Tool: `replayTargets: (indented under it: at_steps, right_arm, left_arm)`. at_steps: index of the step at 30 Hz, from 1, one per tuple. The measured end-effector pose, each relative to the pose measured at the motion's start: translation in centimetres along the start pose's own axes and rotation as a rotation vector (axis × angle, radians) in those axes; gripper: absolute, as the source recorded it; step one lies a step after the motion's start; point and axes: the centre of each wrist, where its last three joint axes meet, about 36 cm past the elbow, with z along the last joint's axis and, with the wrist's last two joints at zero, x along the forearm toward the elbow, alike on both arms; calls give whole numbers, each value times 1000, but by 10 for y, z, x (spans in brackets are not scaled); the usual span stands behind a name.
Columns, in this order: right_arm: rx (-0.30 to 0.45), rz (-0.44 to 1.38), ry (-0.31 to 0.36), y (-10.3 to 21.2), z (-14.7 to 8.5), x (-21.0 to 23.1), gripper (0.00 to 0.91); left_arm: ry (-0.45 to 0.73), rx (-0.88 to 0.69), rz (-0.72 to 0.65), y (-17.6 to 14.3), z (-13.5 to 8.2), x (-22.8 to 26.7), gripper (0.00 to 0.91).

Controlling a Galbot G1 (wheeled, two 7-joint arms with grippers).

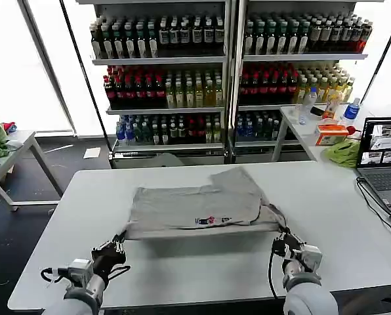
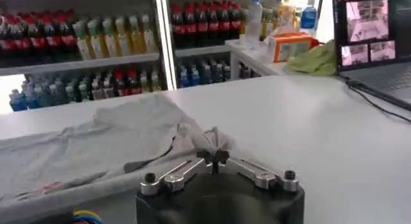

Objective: Fold and organize the clothes.

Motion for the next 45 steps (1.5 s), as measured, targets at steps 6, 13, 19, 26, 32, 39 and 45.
replayTargets:
  at_steps: [6, 13, 19, 26, 32, 39, 45]
  right_arm:
    - [12, 5, 23, -1, 7, 18, 0]
    - [26, 22, 62, -3, 19, 28, 0]
    - [32, 27, 95, -2, 29, 33, 0]
    - [30, 40, 122, -1, 36, 41, 0]
    - [31, 50, 132, -2, 38, 45, 0]
    - [37, 43, 144, -2, 42, 50, 907]
    - [45, 45, 144, -3, 42, 53, 907]
  left_arm:
    - [19, 0, 3, -7, 5, 24, 0]
    - [60, 9, 9, -12, 18, 41, 0]
    - [82, 16, 13, -18, 28, 46, 0]
    - [106, 17, 8, -18, 38, 47, 0]
    - [120, 18, 6, -17, 45, 48, 0]
    - [129, 21, 7, -20, 49, 48, 746]
    - [148, 33, 7, -23, 54, 49, 907]
